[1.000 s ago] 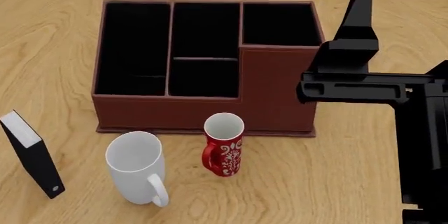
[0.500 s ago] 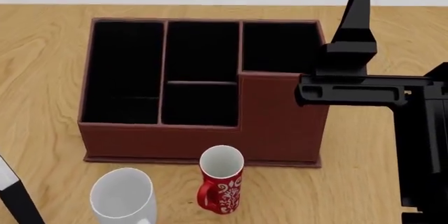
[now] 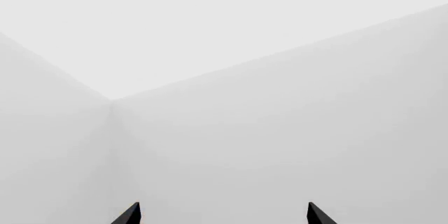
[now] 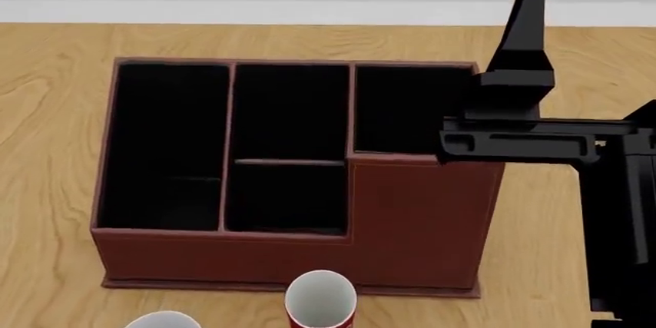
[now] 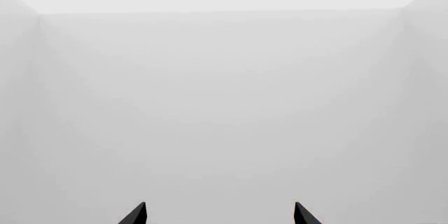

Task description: Pick up the white mug and place it to the right of the caddy.

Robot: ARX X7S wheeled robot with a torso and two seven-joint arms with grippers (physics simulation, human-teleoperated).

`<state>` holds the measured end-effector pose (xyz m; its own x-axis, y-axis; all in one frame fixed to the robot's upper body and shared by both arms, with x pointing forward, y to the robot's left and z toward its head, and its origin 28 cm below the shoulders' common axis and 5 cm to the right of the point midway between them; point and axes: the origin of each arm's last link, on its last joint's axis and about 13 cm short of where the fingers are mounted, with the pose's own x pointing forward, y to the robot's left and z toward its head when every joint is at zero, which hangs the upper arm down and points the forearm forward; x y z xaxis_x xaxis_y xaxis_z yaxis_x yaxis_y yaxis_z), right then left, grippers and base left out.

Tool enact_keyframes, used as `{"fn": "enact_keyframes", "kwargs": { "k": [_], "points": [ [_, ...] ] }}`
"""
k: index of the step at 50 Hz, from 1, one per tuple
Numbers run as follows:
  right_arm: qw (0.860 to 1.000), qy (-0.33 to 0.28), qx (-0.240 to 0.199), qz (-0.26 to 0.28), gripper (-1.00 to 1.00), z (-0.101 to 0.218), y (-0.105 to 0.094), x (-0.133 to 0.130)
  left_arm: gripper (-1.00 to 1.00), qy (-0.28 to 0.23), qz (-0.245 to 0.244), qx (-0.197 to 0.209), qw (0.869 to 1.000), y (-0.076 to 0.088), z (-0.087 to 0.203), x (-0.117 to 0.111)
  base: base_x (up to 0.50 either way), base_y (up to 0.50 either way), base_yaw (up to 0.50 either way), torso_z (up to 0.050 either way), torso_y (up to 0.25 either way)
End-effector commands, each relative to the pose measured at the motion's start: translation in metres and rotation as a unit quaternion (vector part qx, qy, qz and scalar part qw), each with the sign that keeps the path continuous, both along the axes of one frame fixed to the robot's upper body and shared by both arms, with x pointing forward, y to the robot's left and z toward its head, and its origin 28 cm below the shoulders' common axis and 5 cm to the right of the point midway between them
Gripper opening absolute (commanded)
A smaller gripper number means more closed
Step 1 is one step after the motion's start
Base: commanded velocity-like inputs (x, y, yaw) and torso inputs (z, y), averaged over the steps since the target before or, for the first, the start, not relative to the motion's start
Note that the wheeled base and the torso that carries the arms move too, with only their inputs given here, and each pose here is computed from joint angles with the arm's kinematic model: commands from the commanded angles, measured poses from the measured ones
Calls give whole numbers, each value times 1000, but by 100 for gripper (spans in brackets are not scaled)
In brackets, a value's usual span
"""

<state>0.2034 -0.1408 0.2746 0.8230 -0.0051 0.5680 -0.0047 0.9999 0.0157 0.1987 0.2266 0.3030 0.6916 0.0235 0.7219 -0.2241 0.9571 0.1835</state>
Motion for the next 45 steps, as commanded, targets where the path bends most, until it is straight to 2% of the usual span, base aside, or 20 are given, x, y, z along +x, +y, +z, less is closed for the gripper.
{"fn": "enact_keyframes", "kwargs": {
  "k": [1,6,32,37,45],
  "points": [
    [1000,1,-1,0,100,-1,0,-1,100,-1,0,-1,1000,0,0,-1,250,0,0,0,0],
    [1000,4,0,-1,100,-2,0,0,100,0,1,0,1000,0,-1,0,221,0,0,0,0],
    [1000,9,-11,-18,100,-2,2,-5,100,0,0,0,1000,0,-2,1,-1,0,0,0,0],
    [999,24,-31,-11,100,-5,7,-8,100,3,2,0,1000,0,-4,2,0,0,0,0,0],
    [996,57,-61,33,100,-4,18,-20,100,4,9,0,1000,1,-4,4,0,0,0,0,0]
  ]
}}
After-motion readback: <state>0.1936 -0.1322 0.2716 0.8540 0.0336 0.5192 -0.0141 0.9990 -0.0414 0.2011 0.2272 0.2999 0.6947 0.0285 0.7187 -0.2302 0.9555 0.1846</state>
